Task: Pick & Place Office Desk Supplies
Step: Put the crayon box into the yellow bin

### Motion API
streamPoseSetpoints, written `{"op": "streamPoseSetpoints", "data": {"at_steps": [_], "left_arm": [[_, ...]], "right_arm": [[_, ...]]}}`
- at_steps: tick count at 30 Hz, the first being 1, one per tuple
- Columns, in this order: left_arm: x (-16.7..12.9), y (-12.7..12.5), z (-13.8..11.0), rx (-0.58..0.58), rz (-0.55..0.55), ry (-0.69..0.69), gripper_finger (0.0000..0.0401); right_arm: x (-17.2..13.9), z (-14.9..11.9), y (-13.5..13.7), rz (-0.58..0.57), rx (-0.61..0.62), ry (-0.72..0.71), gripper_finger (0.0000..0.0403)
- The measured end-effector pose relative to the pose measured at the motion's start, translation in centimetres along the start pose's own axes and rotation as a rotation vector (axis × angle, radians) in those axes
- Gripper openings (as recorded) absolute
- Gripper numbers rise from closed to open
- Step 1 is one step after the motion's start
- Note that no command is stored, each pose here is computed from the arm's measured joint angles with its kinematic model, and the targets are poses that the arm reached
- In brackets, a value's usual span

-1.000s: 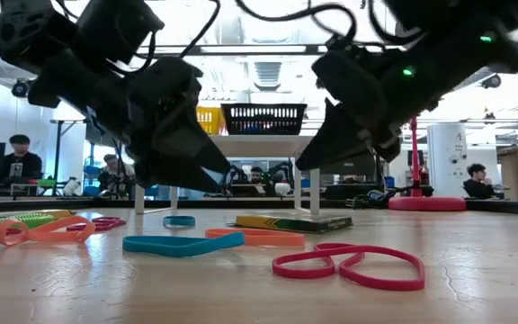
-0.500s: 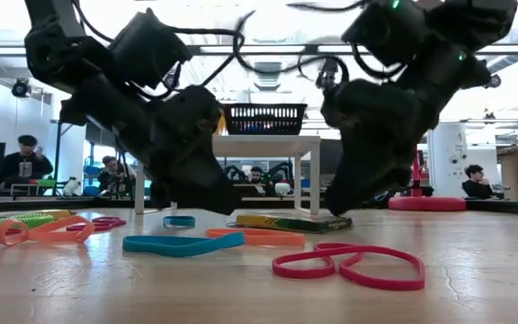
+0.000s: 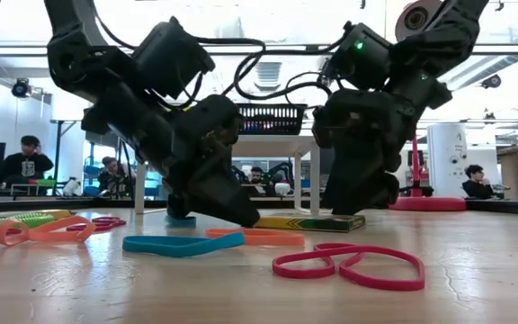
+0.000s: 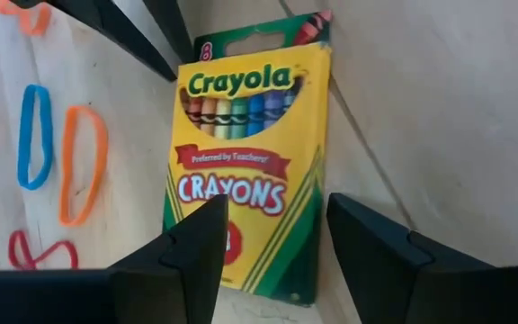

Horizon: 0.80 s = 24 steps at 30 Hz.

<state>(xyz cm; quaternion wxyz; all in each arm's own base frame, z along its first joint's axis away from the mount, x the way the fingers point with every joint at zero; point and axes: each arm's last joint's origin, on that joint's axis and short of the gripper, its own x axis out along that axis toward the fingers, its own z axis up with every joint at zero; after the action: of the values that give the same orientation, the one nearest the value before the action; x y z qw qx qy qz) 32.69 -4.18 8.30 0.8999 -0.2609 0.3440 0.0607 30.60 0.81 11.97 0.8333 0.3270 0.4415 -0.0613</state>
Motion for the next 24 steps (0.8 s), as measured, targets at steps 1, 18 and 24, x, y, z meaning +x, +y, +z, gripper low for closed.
{"op": "streamPoseSetpoints", "data": {"at_steps": [1, 18, 24], "left_arm": [[0.0, 0.0, 0.0, -0.001, 0.002, 0.001, 0.0056], [-0.1, 0.1, -0.1, -0.001, 0.009, 0.004, 0.0042], [-0.1, 0.1, 0.0, -0.002, 0.023, -0.011, 0.0042]], "right_arm": [[-0.1, 0.1, -0.2, 0.006, -0.002, 0.006, 0.0192], [-0.2, 0.6, -2.1, 0.149, 0.031, 0.116, 0.0227], [1.5, 0.1, -2.3, 0.208, 0.05, 0.124, 0.0255]]}}
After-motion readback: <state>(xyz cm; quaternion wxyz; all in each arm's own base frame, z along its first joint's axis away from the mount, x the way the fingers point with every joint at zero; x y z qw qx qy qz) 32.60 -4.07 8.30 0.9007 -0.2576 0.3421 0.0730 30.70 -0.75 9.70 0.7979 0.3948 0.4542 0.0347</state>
